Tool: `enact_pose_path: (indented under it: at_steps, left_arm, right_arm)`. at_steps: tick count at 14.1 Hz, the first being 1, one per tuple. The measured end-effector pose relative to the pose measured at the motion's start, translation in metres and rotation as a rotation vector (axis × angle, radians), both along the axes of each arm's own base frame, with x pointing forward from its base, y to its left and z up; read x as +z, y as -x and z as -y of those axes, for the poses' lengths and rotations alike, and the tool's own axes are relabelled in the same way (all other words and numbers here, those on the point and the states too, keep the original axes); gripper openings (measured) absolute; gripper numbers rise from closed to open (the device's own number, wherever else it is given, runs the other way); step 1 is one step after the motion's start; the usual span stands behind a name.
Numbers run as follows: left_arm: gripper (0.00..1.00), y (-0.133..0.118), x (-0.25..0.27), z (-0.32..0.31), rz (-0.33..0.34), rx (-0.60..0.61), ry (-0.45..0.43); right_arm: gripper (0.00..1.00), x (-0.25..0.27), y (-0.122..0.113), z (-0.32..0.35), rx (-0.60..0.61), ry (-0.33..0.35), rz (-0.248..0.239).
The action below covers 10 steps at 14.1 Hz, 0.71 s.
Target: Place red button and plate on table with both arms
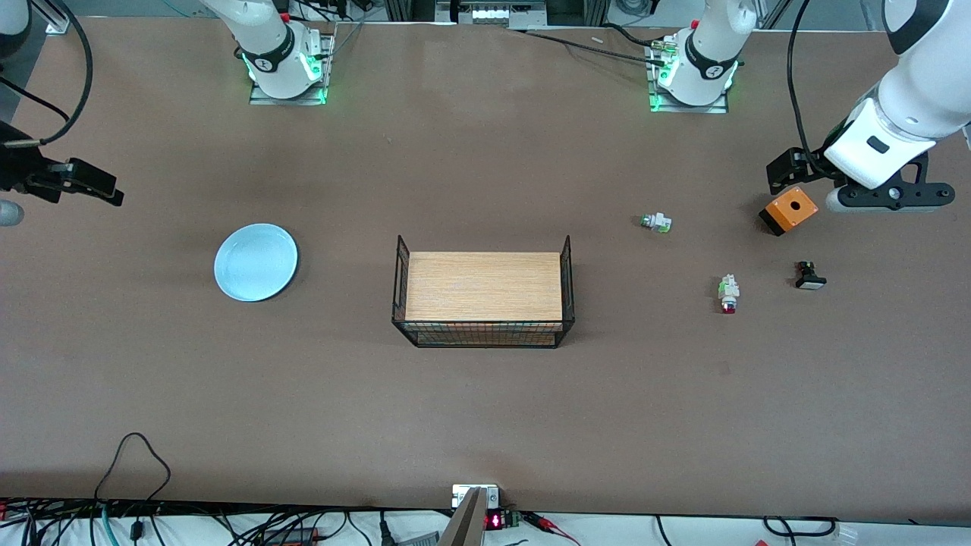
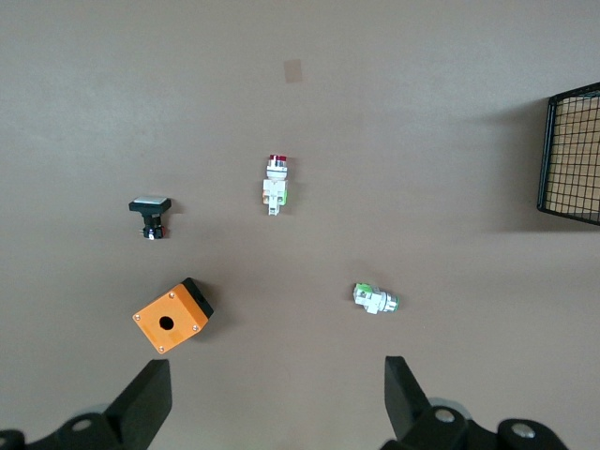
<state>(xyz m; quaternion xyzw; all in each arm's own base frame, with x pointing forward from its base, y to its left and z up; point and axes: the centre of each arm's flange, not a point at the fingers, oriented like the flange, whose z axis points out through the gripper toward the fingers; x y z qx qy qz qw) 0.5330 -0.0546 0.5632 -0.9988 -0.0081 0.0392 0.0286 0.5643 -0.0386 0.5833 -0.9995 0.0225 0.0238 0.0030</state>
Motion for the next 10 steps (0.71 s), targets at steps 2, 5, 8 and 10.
enact_pose_path:
  at_steps: [2,5,8,10]
  left_arm:
    - [1.00,0.0000,0.0000,-0.0004,0.000,0.001,0.000]
    - [1.00,0.0000,0.0000,-0.0004,0.000,0.001,0.000]
    - [1.00,0.0000,0.0000,-0.0005,0.000,0.001,0.000]
    - [1.00,0.0000,0.0000,-0.0005,0.000,0.001,0.000]
  right_arm:
    - [1.00,0.0024,0.0013,-0.0001,0.000,0.000,0.004]
    - [1.00,0.0027,0.0015,-0.0018,0.003,-0.001,0.005]
    - [1.00,0.0066,0.0032,-0.0027,0.005,-0.001,0.012]
    - [1.00,0.0084,0.0040,-0.0027,0.005,-0.001,0.015]
